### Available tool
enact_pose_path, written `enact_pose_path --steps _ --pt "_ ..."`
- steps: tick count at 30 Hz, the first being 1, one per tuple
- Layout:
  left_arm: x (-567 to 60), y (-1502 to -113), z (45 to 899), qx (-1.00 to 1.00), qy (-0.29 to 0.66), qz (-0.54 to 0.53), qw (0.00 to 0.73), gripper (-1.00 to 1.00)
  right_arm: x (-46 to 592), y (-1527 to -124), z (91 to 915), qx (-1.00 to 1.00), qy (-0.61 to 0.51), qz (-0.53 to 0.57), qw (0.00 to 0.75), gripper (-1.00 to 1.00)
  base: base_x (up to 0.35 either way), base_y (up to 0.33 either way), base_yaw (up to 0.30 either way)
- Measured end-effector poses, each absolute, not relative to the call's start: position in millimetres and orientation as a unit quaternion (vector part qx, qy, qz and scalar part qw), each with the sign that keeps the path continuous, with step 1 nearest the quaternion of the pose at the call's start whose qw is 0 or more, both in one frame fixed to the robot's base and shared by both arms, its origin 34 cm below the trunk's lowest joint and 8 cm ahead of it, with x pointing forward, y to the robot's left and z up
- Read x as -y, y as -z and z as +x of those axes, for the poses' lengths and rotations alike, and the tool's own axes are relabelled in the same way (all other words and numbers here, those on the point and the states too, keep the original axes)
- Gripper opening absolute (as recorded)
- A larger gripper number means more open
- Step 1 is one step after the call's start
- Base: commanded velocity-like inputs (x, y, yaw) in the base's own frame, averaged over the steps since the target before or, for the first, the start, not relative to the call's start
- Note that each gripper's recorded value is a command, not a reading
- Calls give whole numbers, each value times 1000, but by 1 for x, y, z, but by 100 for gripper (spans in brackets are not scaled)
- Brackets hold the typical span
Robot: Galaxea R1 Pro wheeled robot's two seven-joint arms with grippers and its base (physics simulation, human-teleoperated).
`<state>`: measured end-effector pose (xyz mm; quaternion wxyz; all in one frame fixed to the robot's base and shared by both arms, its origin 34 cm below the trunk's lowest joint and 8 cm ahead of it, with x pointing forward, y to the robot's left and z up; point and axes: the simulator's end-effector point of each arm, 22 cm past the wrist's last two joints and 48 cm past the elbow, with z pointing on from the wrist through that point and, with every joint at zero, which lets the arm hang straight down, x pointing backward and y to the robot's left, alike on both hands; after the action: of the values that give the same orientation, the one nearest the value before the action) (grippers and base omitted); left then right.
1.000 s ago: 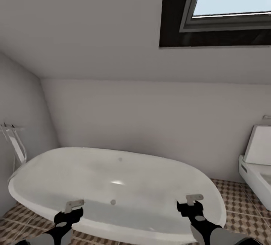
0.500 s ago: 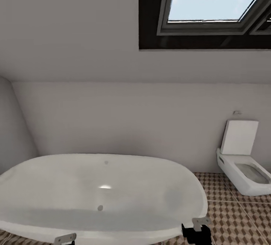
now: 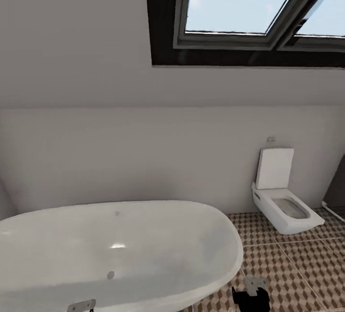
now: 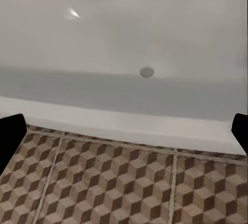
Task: Take the four mousetraps from the cabinet in the bathroom and place them on the bathroom floor. Make sure all four end up on the same floor surface, and ensure that at least two of them are either under or directly next to the same bathroom sink.
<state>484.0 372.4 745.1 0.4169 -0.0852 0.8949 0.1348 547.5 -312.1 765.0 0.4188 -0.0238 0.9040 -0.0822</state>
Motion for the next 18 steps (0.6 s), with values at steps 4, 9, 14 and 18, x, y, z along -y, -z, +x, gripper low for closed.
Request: enact_pose_path --steps 4,9,14,18 --pt "-373 -746 485 -894 -135 -85 419 100 313 -766 548 -904 83 -24 420 100 0 0 -285" --pt "-373 -748 486 -893 -135 -86 421 100 313 -768 548 -903 83 -23 421 100 0 0 -285" --pt "-375 -750 487 -892 -136 -86 423 100 313 -769 549 -902 83 -23 423 100 0 0 -285" --pt "-375 -751 488 -891 -135 -86 425 100 313 -770 550 -901 83 -23 424 100 0 0 -285"
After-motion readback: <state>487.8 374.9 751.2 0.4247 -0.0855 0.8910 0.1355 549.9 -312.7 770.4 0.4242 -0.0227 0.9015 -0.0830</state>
